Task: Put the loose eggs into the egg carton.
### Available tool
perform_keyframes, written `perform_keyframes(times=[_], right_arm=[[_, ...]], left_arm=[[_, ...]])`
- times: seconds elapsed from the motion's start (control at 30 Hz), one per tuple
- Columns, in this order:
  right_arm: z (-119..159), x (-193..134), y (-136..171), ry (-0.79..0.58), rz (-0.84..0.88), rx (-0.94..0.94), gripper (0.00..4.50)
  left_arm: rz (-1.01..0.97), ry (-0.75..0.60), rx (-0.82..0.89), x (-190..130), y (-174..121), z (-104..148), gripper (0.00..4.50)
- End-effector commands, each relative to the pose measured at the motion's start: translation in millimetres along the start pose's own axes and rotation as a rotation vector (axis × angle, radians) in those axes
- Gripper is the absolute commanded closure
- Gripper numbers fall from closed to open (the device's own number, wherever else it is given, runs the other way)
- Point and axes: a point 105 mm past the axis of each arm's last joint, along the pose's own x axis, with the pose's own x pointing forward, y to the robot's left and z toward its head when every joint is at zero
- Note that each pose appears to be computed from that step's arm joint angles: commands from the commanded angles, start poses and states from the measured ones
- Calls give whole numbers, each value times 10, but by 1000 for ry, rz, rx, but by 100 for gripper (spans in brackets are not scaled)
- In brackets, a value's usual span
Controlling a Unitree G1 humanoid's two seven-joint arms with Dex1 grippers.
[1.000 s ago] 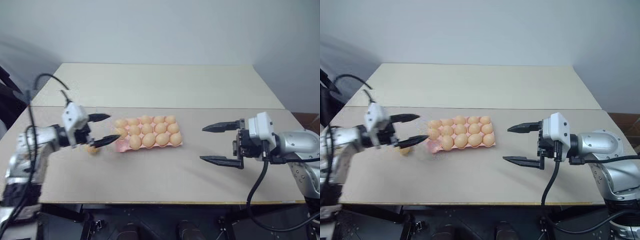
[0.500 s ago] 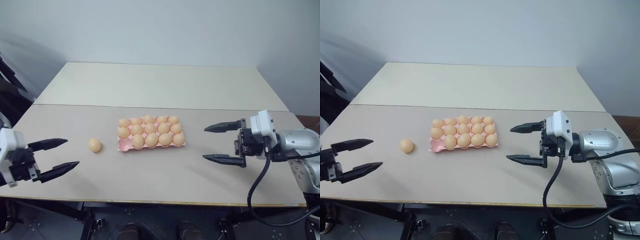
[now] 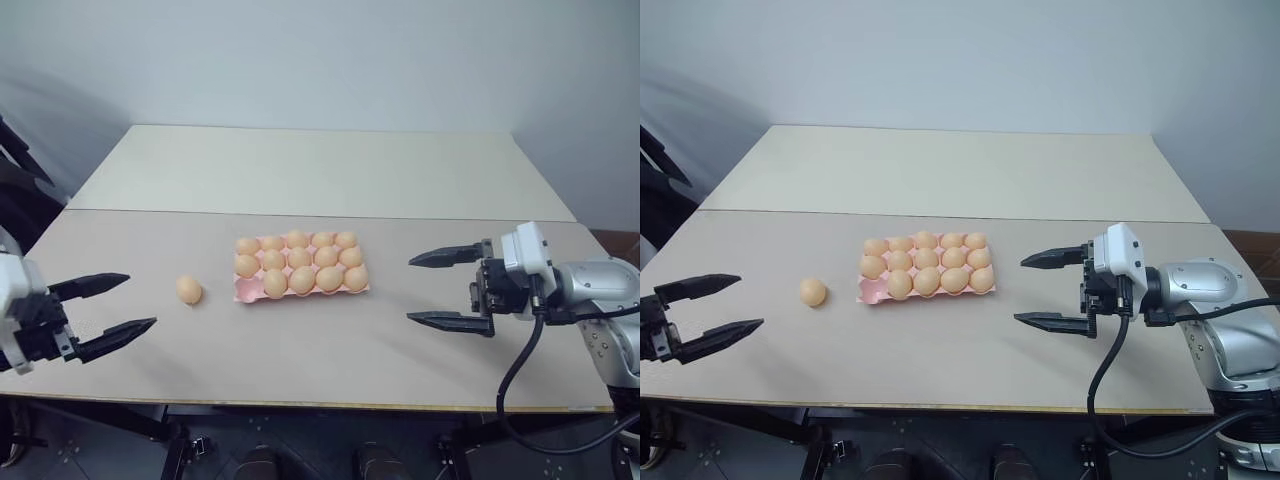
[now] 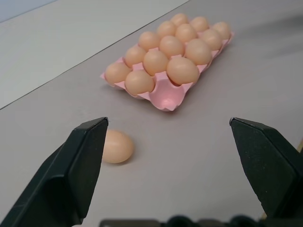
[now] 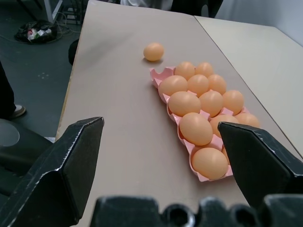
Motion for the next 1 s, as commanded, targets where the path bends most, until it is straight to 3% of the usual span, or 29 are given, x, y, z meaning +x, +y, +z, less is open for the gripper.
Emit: perform_keyframes(times=[0.03, 0.1, 0.33, 0.73, 0.83, 1.0], right_arm=[[109, -41, -6, -10, -13, -55, 0], [119, -35, -6, -12, -18, -60, 0], [152, -17, 30, -23, -23, -72, 0], [247, -12, 68, -34, -28, -109, 0], [258, -13, 73, -37, -28, -115, 0], [256, -6, 74, -39, -31, -117, 0]], left_arm=[[117, 104, -13, 62, 210, -127, 2], [158, 161, -10, 116, 282, -232, 2], [168, 144, -73, 478, 317, -396, 2], [243, 256, -123, 924, 449, -672, 2], [236, 272, -134, 978, 440, -718, 61], [248, 260, -139, 1031, 473, -724, 225]])
